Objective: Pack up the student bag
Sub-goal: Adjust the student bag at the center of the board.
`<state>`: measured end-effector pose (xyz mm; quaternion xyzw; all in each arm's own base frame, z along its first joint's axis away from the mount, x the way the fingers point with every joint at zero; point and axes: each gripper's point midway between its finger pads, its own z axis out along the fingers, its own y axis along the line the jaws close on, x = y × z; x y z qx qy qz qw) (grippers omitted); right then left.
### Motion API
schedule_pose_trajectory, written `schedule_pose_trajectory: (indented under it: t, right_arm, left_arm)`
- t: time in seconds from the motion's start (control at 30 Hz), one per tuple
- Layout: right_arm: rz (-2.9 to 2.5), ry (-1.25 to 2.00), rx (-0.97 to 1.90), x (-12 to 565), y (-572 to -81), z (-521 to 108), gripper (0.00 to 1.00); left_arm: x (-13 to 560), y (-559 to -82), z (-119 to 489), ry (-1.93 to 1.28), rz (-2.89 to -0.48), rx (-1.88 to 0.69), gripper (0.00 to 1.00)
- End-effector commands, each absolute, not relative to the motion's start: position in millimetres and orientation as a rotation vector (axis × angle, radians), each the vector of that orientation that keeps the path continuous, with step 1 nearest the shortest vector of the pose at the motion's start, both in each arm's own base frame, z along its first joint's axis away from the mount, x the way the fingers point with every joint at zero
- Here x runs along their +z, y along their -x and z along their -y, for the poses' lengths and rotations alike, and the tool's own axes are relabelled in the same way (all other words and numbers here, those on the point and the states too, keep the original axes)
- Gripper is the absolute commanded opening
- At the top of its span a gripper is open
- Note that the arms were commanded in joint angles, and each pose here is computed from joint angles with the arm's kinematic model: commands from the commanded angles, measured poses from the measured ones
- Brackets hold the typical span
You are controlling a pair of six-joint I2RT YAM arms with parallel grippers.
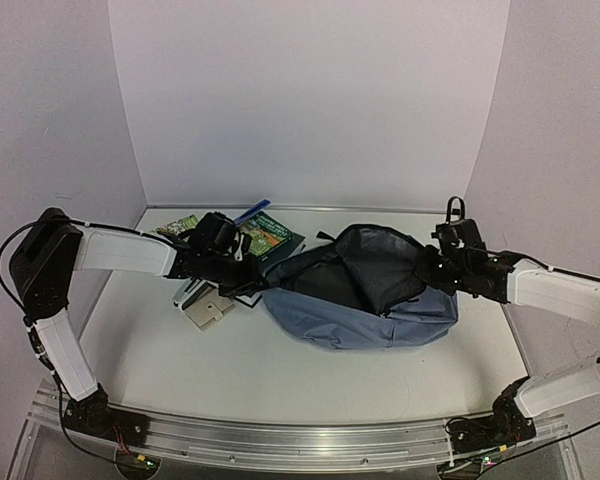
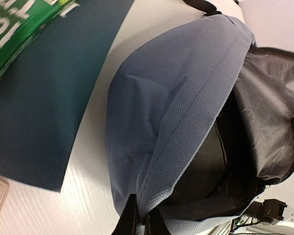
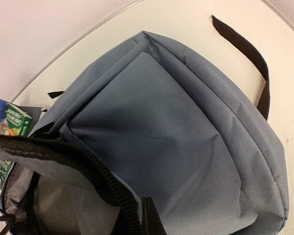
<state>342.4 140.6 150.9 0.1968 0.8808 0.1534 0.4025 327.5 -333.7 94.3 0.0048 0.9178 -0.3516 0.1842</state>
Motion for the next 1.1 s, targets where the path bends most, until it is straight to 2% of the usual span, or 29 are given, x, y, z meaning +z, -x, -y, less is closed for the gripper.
schedule_pose_trajectory:
  t: [0.0, 0.13, 0.23, 0.3, 0.37, 0.47, 0.57, 0.63, 0.77, 0.93, 1.0, 1.07]
  right_arm:
    - [-2.182, -0.451, 0.357, 170.3, -349.3, -133.7, 0.02]
    - [-2.293, -0.446, 0.387, 128.1, -346.8, -146.8, 0.06]
    - [-2.337, -0.406, 0.423, 110.7, -346.3, -157.2, 0.12]
    - [-2.342, -0.342, 0.466, 113.6, -348.3, -167.0, 0.24]
    - [-2.337, -0.257, 0.506, 123.8, -350.8, -177.7, 0.45]
    - [-2.309, -0.161, 0.527, 141.7, -357.3, -187.1, 0.69]
    - [-2.302, -0.068, 0.505, 150.8, -363.4, -192.6, 0.85]
    - [-2.308, 0.003, 0.500, 154.2, -369.5, -200.6, 0.90]
    - [-2.341, 0.168, 0.516, 151.9, -380.2, -221.8, 0.96]
    - [-2.361, 0.276, 0.464, 141.5, -400.2, -233.4, 0.94]
    - [-2.356, 0.280, 0.424, 139.9, -409.8, -233.3, 0.88]
    - [-2.346, 0.259, 0.393, 141.9, -419.5, -232.7, 0.71]
  left_arm:
    - [96.8, -340.9, 340.7, -0.117, -2.567, -1.001, 0.00]
    - [92.5, -340.5, 351.7, -0.167, -2.562, -1.064, 0.00]
    - [92.2, -339.3, 358.4, -0.198, -2.554, -1.109, 0.00]
    - [92.6, -338.5, 361.2, -0.213, -2.552, -1.129, 0.00]
    - [92.9, -338.0, 362.7, -0.223, -2.551, -1.136, 0.00]
    - [93.5, -338.4, 363.3, -0.227, -2.548, -1.141, 0.00]
    - [94.1, -337.7, 364.1, -0.229, -2.547, -1.146, 0.00]
    - [93.9, -337.8, 363.9, -0.226, -2.548, -1.146, 0.00]
    - [92.9, -337.6, 363.1, -0.222, -2.554, -1.142, 0.00]
    - [93.3, -338.3, 362.7, -0.217, -2.557, -1.136, 0.00]
    - [93.7, -339.0, 362.7, -0.214, -2.556, -1.134, 0.00]
    - [92.8, -339.1, 361.7, -0.204, -2.561, -1.125, 0.00]
